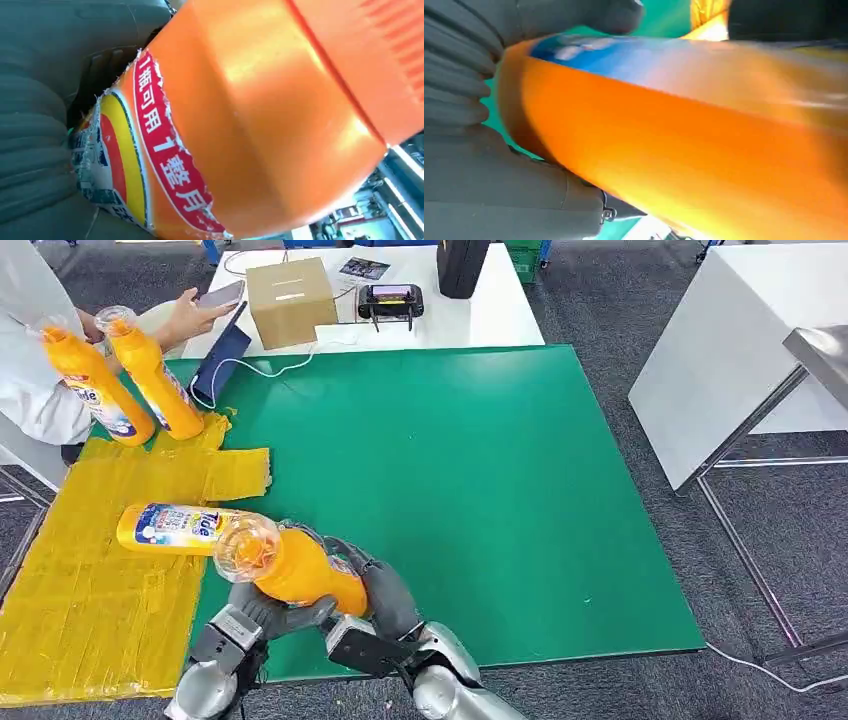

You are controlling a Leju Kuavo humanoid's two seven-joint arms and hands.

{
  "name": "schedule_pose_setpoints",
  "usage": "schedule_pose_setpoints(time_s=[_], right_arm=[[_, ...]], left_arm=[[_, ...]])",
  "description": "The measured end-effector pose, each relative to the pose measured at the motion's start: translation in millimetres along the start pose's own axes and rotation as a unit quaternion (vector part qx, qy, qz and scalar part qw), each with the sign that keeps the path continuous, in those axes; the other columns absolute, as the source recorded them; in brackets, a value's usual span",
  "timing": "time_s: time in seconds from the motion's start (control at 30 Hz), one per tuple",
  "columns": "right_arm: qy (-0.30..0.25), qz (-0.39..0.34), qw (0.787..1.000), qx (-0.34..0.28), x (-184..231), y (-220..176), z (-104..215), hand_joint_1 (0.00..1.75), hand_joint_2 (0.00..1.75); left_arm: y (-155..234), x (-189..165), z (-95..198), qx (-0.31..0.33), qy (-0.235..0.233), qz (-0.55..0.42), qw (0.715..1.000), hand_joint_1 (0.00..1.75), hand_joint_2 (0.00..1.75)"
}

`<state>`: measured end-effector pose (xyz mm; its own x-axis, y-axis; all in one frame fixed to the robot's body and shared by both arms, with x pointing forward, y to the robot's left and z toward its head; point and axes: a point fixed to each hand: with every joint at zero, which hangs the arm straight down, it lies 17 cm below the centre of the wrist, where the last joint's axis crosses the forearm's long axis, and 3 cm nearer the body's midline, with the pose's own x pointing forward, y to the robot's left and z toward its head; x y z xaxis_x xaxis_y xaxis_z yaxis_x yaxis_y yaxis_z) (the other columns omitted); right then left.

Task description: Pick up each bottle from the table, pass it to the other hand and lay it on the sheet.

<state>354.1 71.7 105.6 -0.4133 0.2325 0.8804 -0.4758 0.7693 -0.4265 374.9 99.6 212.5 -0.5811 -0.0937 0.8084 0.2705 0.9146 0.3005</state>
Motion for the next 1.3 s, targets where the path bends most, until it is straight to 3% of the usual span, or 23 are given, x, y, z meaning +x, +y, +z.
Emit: schedule_pose_setpoints(time_s=[0.1, 0.23, 0.53, 0.6, 0.73, 0.9, 1.03, 1.3], right_arm=[[0.009, -0.036, 0.999, -0.031, -3.8, -11.5, 7.9, 0.0, 1.75], [0.014, -0.095, 0.99, -0.103, -3.4, -48.6, 24.6, 0.0, 1.75], [0.003, -0.111, 0.98, -0.163, 3.7, -93.3, 41.9, 0.0, 1.75], [-0.003, -0.115, 0.977, -0.179, 6.7, -102.5, 45.5, 0.0, 1.75], [-0.008, -0.121, 0.97, -0.211, 13.5, -124.7, 57.7, 0.0, 1.75], [-0.015, -0.112, 0.962, -0.248, 24.3, -155.2, 70.4, 0.0, 1.75], [-0.018, -0.109, 0.954, -0.278, 24.7, -178.2, 75.7, 0.0, 1.75], [-0.016, -0.11, 0.948, -0.299, 22.0, -192.2, 80.1, 0.0, 1.75]], left_arm=[[10.5, 0.3, -6.7, 0.022, -0.012, -0.148, 0.989, 1.75, 1.75], [23.1, -14.5, -10.2, 0.016, -0.012, -0.384, 0.923, 1.75, 1.75], [27.7, -35.6, -7.6, -0.002, 0.004, -0.432, 0.902, 1.75, 1.75], [32.6, -47.1, -6.9, -0.015, 0.02, -0.497, 0.867, 1.75, 1.75], [68.6, -94.4, 0.8, -0.052, 0.076, -0.662, 0.744, 1.75, 1.75], [121.1, -196.4, 48.0, -0.199, 0.197, -0.705, 0.651, 1.75, 1.75], [164.5, -239.6, 70.5, -0.265, 0.251, -0.71, 0.602, 1.75, 1.75], [212.4, -266.0, 90.1, -0.294, 0.307, -0.708, 0.564, 1.75, 1.75]])
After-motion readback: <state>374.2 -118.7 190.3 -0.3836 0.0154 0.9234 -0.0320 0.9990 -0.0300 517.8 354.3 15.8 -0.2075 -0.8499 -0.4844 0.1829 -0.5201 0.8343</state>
